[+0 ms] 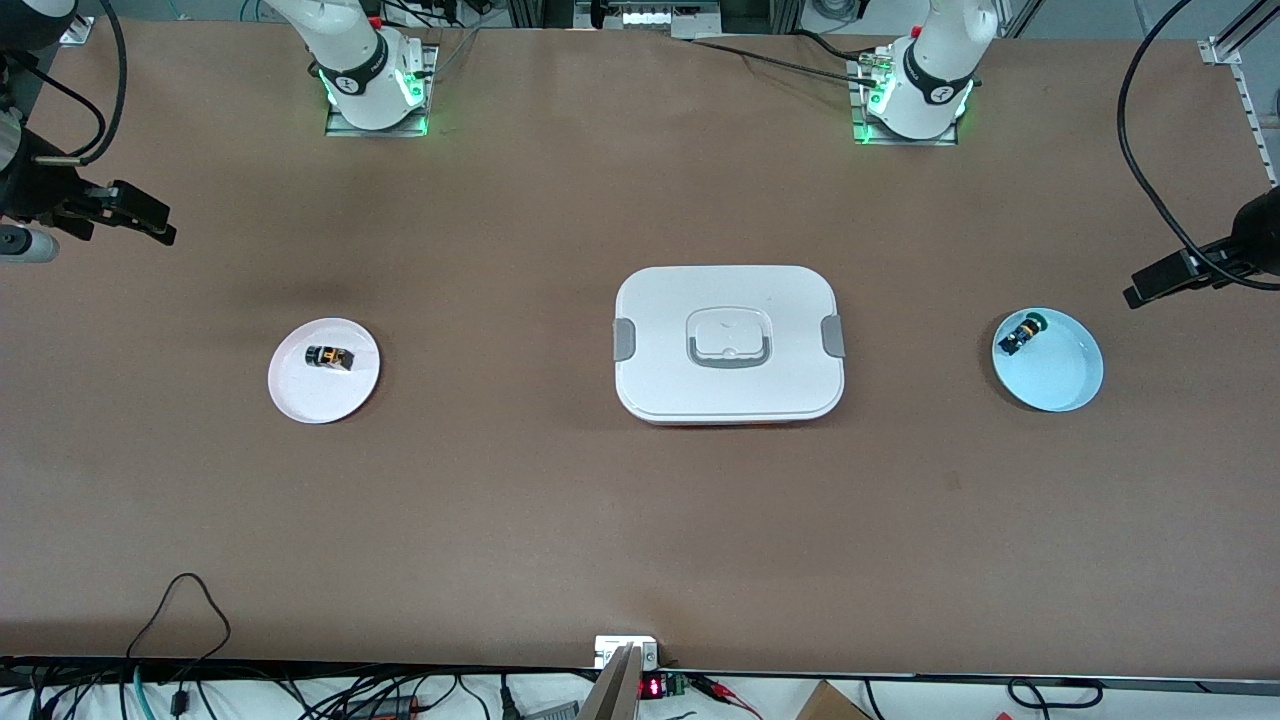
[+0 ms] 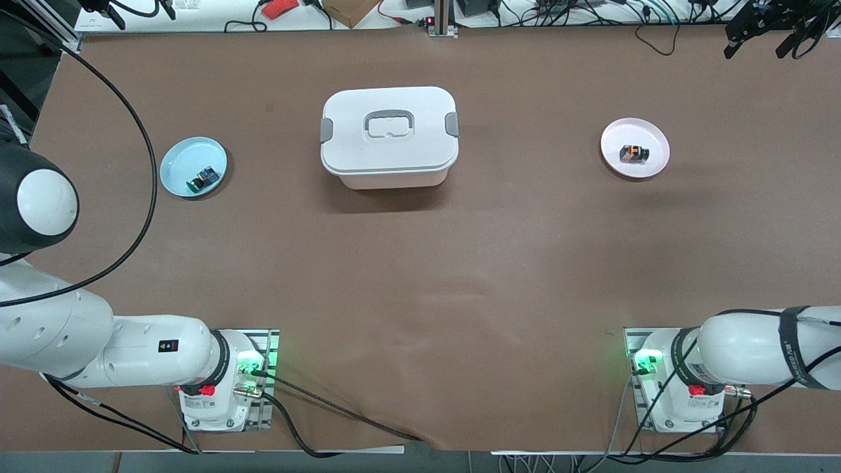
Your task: Transfer orange switch to right arm and place
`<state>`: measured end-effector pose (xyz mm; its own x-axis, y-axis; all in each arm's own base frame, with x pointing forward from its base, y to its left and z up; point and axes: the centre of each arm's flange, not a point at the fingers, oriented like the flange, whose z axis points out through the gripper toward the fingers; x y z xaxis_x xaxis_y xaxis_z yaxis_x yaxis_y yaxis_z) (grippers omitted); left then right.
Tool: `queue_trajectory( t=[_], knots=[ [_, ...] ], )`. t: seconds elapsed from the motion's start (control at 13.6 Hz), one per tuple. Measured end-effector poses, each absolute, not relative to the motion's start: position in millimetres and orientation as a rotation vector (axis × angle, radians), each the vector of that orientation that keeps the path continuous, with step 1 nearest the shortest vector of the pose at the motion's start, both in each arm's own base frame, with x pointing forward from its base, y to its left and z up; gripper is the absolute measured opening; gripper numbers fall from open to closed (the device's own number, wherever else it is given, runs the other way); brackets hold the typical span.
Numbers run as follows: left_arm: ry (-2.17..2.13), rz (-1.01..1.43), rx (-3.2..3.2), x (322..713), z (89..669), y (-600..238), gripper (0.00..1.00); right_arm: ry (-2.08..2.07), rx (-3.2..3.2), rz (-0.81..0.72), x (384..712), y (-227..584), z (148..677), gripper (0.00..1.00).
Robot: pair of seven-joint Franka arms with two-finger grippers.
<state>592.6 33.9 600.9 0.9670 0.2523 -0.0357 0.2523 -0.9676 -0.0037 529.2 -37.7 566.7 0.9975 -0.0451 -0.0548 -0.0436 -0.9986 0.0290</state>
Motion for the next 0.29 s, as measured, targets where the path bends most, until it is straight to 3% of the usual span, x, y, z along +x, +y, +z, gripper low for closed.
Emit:
queue_trajectory(
  t=[0.29],
  knots=[
    [0.4, -0.056, 3.115, 592.6, 600.9, 34.0, 1.0, -0.068, 3.114, -0.088, 537.5, -37.0, 564.3, 1.0]
  ],
)
